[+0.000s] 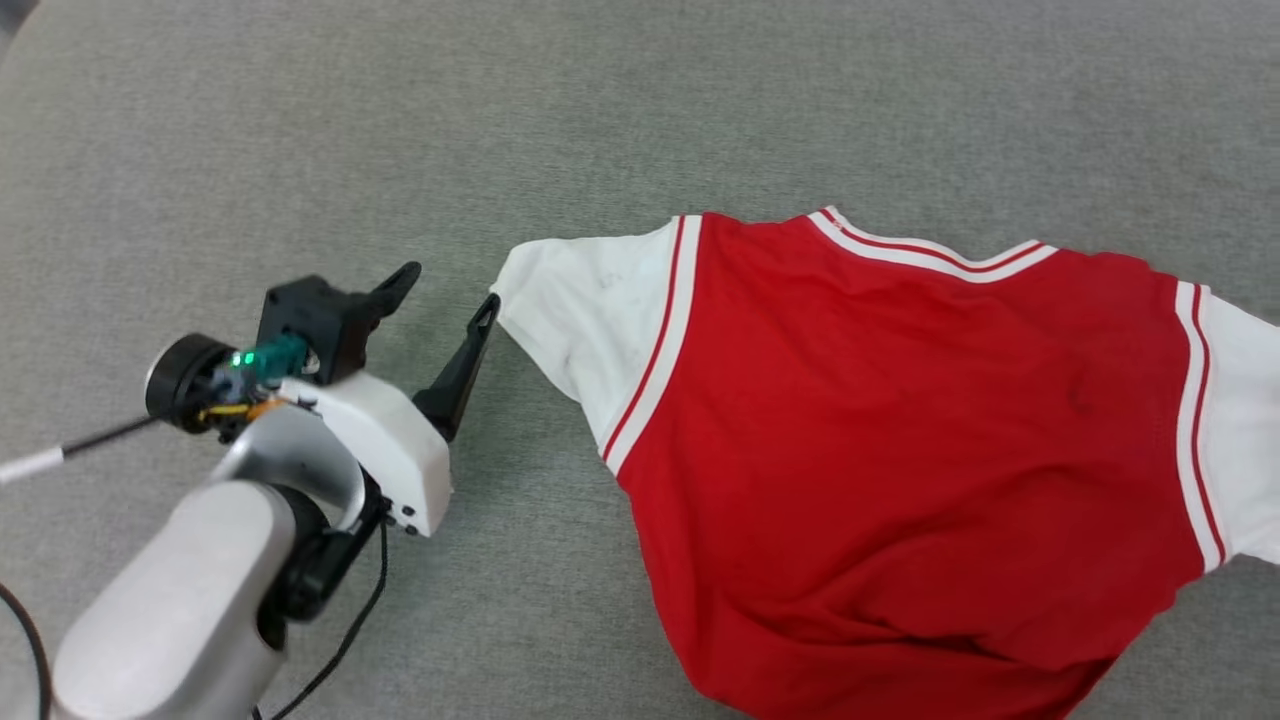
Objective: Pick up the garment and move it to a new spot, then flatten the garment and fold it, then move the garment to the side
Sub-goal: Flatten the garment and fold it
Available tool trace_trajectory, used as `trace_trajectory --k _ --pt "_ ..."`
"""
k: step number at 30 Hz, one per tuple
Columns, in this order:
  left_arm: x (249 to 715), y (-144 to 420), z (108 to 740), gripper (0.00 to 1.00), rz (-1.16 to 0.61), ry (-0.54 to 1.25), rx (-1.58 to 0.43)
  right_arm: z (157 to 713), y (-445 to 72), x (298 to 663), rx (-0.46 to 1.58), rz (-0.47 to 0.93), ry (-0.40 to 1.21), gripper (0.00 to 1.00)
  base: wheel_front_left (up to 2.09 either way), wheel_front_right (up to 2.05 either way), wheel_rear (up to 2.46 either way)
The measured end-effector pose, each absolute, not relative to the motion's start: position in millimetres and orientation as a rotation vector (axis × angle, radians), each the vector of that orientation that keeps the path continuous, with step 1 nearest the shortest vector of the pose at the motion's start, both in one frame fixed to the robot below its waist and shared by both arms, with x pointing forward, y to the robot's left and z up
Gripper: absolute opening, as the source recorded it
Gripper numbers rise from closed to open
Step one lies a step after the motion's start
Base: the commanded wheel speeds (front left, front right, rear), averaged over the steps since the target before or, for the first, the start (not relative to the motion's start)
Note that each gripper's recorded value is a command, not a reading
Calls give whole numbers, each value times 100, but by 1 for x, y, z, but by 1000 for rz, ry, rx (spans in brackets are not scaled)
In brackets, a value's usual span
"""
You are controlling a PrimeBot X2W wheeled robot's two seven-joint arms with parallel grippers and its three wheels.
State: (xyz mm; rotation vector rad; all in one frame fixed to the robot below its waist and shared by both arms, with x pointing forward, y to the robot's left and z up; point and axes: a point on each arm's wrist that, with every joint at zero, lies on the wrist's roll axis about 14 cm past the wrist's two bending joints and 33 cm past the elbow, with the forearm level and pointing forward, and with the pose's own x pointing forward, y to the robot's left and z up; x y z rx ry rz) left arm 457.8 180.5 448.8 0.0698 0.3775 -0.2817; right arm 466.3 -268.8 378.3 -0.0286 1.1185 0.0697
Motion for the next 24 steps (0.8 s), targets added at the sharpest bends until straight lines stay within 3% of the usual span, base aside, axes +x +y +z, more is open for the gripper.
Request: trace_trajectory --k 11,23,24 --pt "478 171 410 100 -427 676 183 381 -268 463 -44 79 1089 0 0 0 0" --pt "491 170 375 100 -453 820 254 377 -266 465 -61 93 1079 0 0 0 0" --pt "491 170 374 41 -458 829 260 377 -265 465 -61 96 1078 0 0 0 0"
